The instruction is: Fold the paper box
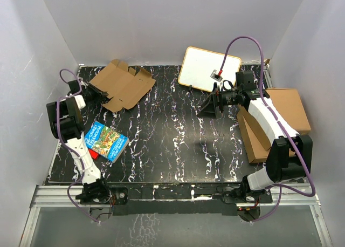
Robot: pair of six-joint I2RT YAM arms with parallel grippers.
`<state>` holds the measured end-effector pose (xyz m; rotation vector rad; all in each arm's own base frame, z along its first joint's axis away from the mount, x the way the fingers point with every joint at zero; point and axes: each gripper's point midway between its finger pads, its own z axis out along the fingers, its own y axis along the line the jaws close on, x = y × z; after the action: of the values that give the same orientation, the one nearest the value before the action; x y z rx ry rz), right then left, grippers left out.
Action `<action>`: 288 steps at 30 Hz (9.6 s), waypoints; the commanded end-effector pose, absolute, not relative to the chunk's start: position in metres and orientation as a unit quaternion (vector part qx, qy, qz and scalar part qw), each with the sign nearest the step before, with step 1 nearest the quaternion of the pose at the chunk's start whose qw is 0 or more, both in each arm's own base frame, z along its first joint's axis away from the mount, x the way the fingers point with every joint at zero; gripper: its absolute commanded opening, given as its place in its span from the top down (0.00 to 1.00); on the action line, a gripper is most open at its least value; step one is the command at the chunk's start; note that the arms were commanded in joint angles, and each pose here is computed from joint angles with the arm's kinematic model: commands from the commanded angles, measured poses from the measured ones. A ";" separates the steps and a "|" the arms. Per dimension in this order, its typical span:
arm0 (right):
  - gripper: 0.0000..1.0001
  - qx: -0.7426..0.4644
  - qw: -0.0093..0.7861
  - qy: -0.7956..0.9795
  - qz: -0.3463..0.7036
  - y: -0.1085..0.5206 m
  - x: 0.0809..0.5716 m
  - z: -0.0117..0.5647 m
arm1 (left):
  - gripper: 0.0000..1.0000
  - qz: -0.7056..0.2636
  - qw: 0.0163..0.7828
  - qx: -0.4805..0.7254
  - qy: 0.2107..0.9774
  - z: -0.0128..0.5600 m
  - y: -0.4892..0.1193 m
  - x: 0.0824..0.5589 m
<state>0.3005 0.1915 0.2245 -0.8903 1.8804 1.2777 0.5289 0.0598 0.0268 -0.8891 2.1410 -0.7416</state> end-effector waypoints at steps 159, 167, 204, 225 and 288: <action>0.92 -0.375 0.428 0.783 0.251 0.159 0.351 0.107 | 1.00 -0.313 0.348 -0.231 0.853 0.053 -0.143 0.340; 0.89 -0.363 0.414 0.785 0.286 0.167 0.349 0.105 | 1.00 -0.320 0.481 -0.123 0.807 0.124 -0.142 0.344; 0.01 -0.386 0.415 0.677 0.469 0.205 0.359 0.167 | 1.00 -0.306 0.648 0.151 0.680 0.211 -0.194 0.297; 0.68 -0.387 0.417 0.670 0.478 0.221 0.375 0.154 | 1.00 -0.329 0.635 0.163 0.680 0.213 -0.204 0.289; 0.88 -0.472 0.448 0.603 0.461 0.207 0.340 0.170 | 1.00 -0.285 0.328 0.352 0.829 0.193 -0.238 0.299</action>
<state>0.3361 0.2038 0.1499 -1.1376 1.5903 1.1403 0.2997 -0.2412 0.1754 0.9689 2.2436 -0.7644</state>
